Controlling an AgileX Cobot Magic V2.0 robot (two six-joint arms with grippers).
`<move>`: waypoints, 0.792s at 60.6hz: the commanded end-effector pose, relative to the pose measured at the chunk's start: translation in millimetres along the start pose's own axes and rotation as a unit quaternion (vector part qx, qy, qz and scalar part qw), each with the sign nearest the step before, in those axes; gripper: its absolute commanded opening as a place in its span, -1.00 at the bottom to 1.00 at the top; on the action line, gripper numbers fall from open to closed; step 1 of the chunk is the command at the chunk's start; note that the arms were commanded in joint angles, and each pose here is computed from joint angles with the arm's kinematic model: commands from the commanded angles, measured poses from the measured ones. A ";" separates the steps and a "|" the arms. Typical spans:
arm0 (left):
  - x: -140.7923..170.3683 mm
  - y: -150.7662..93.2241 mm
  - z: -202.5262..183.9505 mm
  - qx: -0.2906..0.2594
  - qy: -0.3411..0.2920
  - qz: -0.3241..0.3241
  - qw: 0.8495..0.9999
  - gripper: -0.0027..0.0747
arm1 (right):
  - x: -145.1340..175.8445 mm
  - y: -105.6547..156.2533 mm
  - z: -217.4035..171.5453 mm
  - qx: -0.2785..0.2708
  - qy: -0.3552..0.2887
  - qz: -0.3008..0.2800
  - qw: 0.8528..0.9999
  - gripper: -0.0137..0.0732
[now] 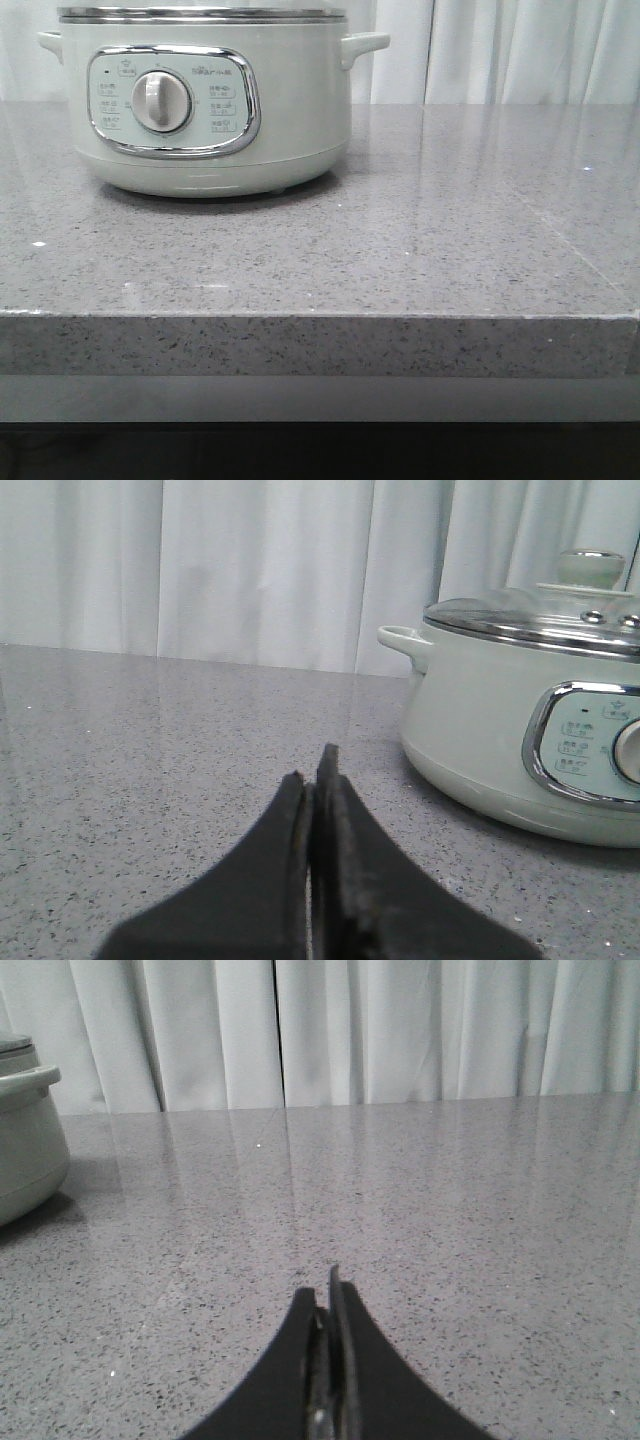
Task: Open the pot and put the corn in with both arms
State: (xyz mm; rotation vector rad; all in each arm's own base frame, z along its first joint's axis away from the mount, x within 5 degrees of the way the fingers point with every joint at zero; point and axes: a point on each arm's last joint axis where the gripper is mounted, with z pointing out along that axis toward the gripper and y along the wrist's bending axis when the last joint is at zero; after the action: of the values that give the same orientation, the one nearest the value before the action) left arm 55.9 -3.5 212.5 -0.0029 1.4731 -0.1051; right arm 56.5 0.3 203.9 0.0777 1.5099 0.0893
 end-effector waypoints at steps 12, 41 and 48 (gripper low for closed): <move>-6.4 0.0 -1.6 0.001 -0.045 -0.005 0.999 -0.98 | -7.5 0.1 -2.1 0.000 -0.047 -0.007 0.999 -0.84; -6.4 0.0 -1.6 0.001 -0.045 -0.005 0.999 -0.98 | -7.3 0.1 -2.0 0.000 -0.046 -0.011 0.999 -0.84; -6.4 0.0 -1.6 0.001 -0.045 -0.005 0.999 -0.98 | -7.3 0.1 -2.0 0.000 -0.046 -0.011 0.999 -0.84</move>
State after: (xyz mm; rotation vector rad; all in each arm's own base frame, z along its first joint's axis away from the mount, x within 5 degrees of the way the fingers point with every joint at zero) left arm 55.9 -3.5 212.5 -0.0029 1.4731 -0.1051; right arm 56.5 0.3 203.7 0.0783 1.5117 0.0896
